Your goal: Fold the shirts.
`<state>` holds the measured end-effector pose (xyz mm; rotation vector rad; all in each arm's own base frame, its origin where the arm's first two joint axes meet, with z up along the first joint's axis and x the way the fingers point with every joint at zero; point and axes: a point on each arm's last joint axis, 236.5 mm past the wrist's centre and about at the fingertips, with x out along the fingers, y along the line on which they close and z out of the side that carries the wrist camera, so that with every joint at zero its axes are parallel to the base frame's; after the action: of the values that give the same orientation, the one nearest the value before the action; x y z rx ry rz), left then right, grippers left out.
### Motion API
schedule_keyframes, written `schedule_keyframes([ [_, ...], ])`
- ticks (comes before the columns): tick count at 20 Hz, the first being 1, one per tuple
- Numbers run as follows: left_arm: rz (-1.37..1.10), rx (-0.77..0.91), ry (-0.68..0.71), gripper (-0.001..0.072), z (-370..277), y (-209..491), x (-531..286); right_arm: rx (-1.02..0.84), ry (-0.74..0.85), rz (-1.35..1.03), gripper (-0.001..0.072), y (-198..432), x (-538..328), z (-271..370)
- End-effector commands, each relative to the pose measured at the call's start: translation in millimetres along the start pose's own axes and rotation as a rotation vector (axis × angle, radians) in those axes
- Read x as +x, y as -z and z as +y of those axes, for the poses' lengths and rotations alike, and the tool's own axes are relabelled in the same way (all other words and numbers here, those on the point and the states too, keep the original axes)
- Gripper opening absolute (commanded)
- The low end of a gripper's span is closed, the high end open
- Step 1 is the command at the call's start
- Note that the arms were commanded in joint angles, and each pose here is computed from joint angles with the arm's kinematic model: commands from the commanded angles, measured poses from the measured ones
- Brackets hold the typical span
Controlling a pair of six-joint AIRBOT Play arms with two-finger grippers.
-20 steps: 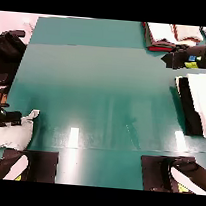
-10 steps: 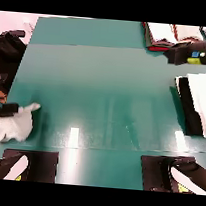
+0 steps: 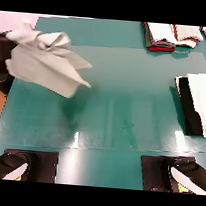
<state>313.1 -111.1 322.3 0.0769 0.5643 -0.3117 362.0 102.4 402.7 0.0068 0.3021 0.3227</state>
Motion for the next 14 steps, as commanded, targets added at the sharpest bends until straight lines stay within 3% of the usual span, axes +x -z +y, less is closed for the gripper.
schedule_keyframes([
  [1, -0.109, 0.076, 0.172, 0.0021, -73.3, -41.8, 5.0, -0.021, 0.028, -0.069, 0.0018, -24.1, -16.6, -4.1],
  [4, 0.000, 0.152, 0.266, 0.0021, -136.1, -20.1, 67.9, -0.012, 0.050, -0.072, 0.0018, -25.6, -18.8, -13.0],
  [9, 0.284, 0.190, 0.515, 0.0028, -263.8, 75.2, 165.4, 0.015, 0.074, -0.059, 0.0018, -22.3, -19.6, -23.3],
  [10, 0.297, 0.180, 0.583, 0.0197, -283.9, 83.5, 173.4, 0.015, 0.074, -0.059, 0.0018, -22.3, -19.6, -23.3],
  [11, 0.296, 0.139, 0.641, 0.0494, -300.4, 85.4, 179.4, 0.015, 0.074, -0.059, 0.0018, -22.3, -19.6, -23.3],
  [12, 0.279, 0.125, 0.636, 0.0567, -300.1, 82.4, 187.8, 0.015, 0.074, -0.059, 0.0018, -22.2, -19.6, -23.3],
  [14, 0.246, 0.132, 0.544, 0.0567, -264.3, 70.1, 207.7, 0.016, 0.073, -0.053, 0.0018, -20.6, -19.5, -23.2],
])
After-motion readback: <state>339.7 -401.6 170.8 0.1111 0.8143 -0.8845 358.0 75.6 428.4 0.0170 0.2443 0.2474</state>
